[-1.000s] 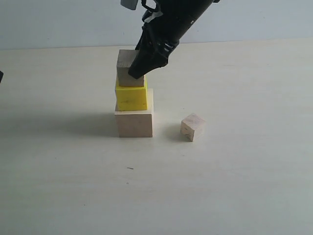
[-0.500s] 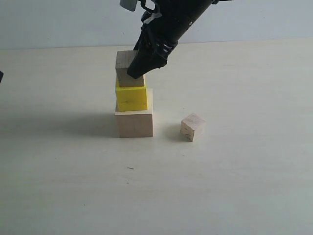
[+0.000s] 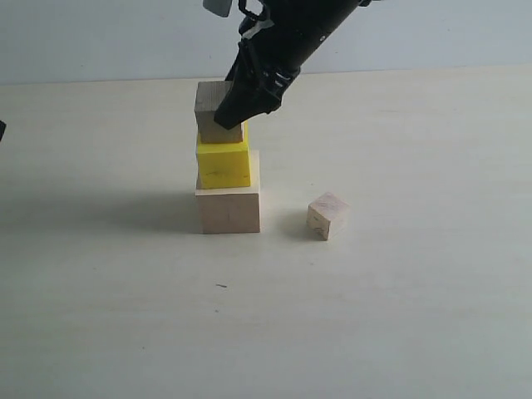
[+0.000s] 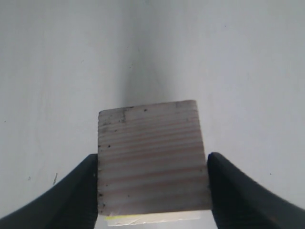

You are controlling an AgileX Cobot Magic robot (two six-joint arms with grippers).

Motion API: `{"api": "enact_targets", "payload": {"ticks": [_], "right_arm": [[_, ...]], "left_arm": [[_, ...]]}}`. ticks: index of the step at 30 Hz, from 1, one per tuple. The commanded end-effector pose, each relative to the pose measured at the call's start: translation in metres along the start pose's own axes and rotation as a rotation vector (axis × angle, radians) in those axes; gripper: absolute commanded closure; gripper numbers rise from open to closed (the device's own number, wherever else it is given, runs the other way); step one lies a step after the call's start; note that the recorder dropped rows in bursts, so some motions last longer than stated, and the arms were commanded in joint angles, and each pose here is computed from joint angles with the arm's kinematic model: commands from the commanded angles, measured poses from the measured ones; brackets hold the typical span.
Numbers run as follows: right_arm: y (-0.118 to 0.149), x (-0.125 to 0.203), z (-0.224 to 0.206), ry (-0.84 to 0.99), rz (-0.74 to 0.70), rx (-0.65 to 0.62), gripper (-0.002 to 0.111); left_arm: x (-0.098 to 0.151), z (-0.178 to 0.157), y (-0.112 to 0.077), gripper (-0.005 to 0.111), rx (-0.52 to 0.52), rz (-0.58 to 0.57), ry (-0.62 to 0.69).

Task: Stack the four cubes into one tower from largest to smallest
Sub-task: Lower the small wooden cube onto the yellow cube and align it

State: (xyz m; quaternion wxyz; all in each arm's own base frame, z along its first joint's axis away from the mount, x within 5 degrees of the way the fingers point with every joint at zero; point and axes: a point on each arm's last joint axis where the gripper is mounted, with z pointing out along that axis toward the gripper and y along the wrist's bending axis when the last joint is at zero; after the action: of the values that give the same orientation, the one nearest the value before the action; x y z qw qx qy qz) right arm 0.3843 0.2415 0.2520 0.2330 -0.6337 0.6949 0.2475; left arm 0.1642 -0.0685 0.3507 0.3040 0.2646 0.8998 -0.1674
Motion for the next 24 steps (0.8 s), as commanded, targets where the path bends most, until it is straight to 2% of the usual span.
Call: {"api": "enact_targets", "payload": {"ticks": [1, 24], "right_arm": [[-0.0017, -0.002, -0.0028, -0.019, -0.004, 0.012, 0.063], [-0.0004, -0.0013, -0.0028, -0.012, -0.005, -0.002, 0.062]], "left_arm": [[-0.0007, -0.0006, 0.0001, 0.081, -0.001, -0.003, -0.018], [-0.0005, -0.0006, 0.0, 0.081, 0.0, 0.002, -0.016]]}}
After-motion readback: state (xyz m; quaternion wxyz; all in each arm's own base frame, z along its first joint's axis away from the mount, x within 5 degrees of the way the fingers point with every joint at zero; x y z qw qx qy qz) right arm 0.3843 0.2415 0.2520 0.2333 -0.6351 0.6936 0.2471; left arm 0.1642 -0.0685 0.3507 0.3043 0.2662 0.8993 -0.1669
